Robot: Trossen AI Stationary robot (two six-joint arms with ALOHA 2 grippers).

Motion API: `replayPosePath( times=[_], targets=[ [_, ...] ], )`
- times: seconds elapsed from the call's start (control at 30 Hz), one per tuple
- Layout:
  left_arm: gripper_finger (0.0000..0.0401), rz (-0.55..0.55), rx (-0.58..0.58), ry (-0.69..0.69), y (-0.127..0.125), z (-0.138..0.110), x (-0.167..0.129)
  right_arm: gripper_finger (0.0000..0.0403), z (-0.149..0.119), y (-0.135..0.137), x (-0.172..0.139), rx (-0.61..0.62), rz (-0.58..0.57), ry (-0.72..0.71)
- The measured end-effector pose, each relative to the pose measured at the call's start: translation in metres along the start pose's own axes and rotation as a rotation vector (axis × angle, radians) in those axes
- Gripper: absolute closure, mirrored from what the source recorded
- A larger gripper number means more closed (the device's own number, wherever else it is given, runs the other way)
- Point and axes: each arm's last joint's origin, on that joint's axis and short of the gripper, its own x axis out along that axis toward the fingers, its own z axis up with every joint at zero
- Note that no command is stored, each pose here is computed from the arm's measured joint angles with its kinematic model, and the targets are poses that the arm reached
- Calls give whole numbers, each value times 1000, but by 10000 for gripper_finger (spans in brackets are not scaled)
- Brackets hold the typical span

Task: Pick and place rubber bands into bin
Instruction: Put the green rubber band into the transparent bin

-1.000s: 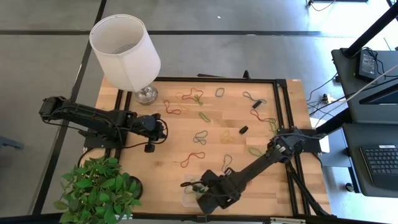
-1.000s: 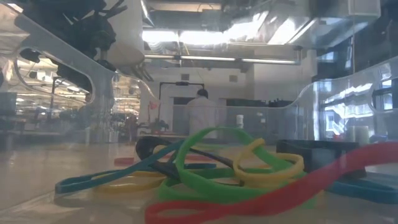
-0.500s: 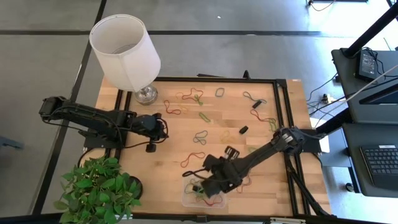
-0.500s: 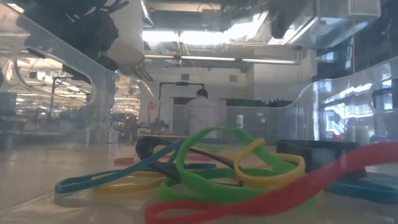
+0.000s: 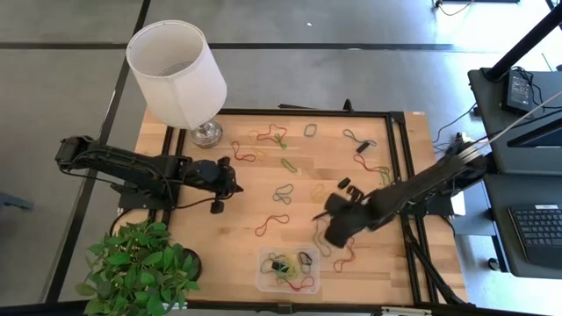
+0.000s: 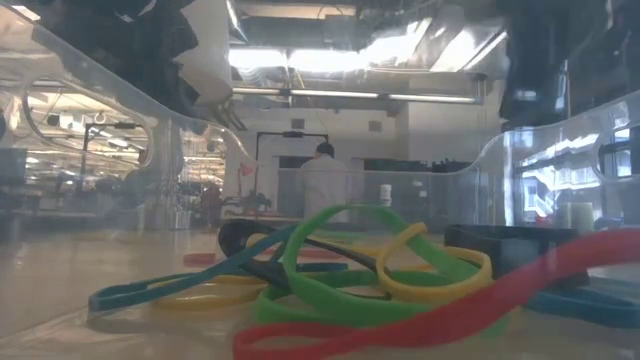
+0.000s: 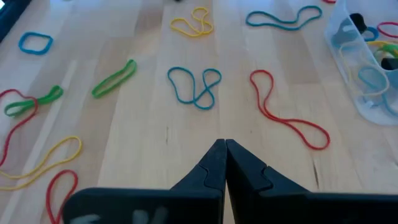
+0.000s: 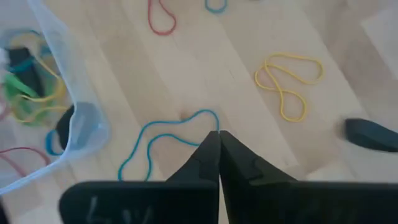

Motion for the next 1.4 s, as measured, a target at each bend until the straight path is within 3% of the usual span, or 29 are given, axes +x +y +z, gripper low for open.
replayPosePath(
  times=[0.17,0.27,0.5,0.87,1.17,1.4],
  targets=[
    [398,29,-25,-3,1,0,0,396,-21,-45,-3,17,201,-102],
    [398,29,-60,-5,1,3,-1,397,-32,-67,-1,-17,254,-184],
    [398,104,-27,41,1,32,-2,387,-53,-100,7,-43,230,-234],
    [397,190,61,162,24,91,36,389,-59,-106,15,10,200,-246],
    [393,59,219,299,76,125,91,390,-51,-102,12,118,250,-322],
    [324,-126,351,390,100,120,143,389,-46,-105,12,211,245,-348]
  ],
)
